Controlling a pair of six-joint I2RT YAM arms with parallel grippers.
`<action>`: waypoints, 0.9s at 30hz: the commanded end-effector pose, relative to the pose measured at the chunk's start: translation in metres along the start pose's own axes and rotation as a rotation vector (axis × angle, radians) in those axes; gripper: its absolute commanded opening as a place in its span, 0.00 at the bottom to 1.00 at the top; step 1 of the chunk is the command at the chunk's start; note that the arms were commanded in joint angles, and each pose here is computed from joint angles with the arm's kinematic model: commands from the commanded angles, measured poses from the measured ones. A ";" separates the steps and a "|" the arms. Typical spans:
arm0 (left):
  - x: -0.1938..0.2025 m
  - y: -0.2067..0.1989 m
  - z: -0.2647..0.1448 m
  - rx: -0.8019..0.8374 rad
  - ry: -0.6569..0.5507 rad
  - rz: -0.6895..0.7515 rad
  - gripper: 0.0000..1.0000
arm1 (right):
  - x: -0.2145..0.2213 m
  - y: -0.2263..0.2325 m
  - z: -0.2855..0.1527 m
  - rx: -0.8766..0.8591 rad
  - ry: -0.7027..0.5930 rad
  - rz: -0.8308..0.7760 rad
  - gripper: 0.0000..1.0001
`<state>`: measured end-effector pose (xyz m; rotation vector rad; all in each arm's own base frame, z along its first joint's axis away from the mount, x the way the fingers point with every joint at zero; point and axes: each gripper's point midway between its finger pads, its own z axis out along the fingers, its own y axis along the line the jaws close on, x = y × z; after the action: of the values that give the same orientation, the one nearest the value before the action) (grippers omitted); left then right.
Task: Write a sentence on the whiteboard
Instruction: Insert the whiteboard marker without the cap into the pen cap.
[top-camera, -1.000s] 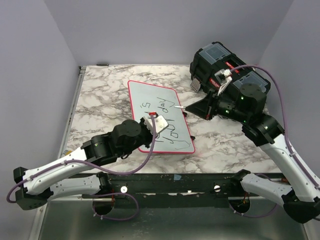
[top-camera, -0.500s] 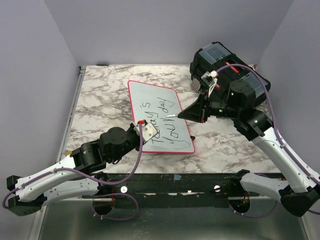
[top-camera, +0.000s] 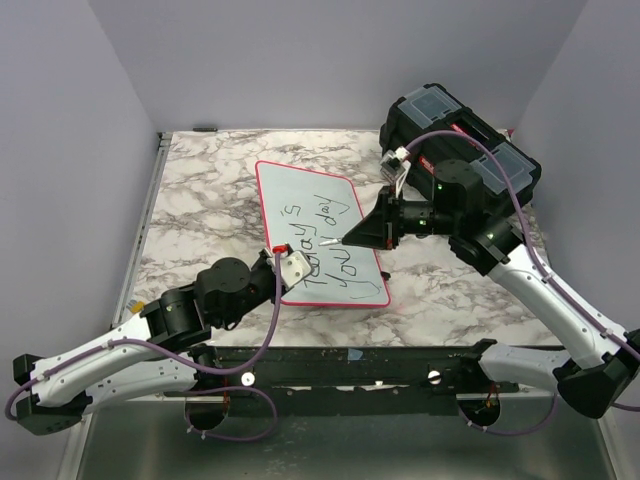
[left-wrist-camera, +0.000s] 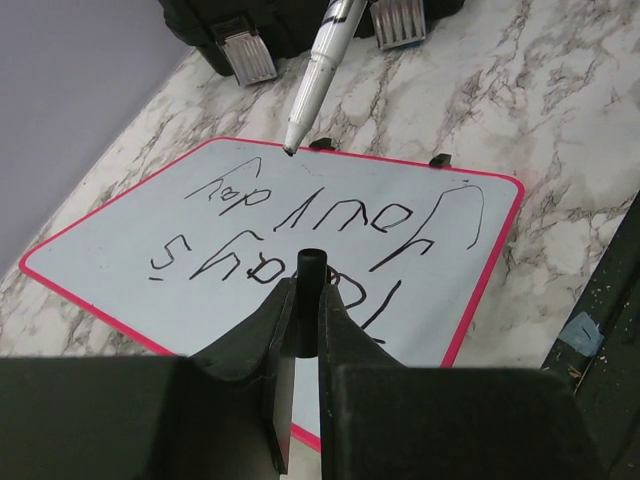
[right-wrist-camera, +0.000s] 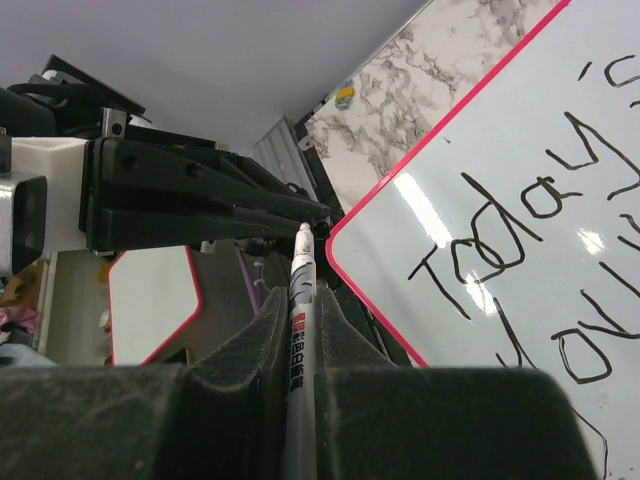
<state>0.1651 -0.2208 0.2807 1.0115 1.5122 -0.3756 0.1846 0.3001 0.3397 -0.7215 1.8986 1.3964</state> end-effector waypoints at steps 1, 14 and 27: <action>-0.007 -0.003 -0.001 0.024 -0.044 -0.015 0.00 | 0.004 0.000 0.006 -0.011 0.021 -0.016 0.01; -0.006 -0.003 -0.001 0.022 -0.047 -0.024 0.00 | 0.019 -0.004 0.020 -0.008 0.071 -0.013 0.01; -0.008 -0.002 -0.002 0.023 -0.057 -0.031 0.00 | 0.028 -0.007 0.025 0.002 0.099 -0.013 0.01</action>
<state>0.1631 -0.2216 0.2821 1.0077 1.4982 -0.4053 0.1777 0.3199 0.3177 -0.8048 1.9423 1.3957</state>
